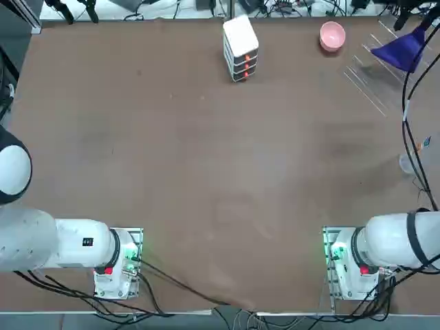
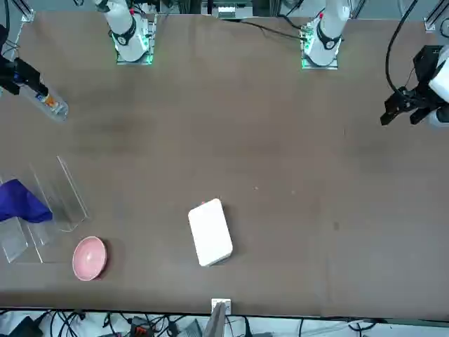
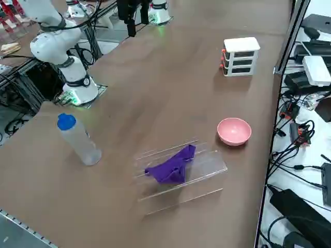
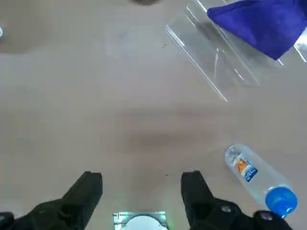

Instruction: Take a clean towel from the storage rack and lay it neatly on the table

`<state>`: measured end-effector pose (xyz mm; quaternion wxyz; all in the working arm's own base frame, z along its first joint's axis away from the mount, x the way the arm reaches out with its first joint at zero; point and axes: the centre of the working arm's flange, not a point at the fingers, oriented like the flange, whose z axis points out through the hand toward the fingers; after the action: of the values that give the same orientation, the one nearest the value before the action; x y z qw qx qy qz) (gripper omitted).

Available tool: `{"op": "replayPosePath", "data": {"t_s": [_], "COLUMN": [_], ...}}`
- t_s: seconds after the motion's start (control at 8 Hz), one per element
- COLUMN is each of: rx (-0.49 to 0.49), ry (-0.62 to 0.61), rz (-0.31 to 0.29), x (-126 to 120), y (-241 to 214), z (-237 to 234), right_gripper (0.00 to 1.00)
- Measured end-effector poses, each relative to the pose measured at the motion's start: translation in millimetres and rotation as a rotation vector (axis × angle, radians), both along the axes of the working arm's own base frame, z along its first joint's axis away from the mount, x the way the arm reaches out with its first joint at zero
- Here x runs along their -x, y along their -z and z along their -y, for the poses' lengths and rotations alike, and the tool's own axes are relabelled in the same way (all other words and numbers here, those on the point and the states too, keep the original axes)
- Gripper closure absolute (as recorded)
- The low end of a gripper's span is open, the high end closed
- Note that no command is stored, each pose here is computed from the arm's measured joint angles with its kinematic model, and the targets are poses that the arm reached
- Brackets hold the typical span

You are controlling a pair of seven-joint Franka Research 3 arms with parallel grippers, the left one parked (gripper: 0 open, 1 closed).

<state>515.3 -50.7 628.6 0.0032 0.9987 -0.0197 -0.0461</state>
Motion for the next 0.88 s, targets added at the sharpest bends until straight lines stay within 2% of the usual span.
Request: {"op": "replayPosePath", "data": {"t_s": [0.5, 0.62, 0.88], "rx": [0.000, -0.002, -0.010], "ry": [0.000, -0.001, 0.002], "rz": [-0.001, -0.024, -0.122], "x": [0, 2, 8], "y": [0, 3, 18], "z": [0, -1, -1], "right_gripper": [0.00, 0.00, 0.00]}}
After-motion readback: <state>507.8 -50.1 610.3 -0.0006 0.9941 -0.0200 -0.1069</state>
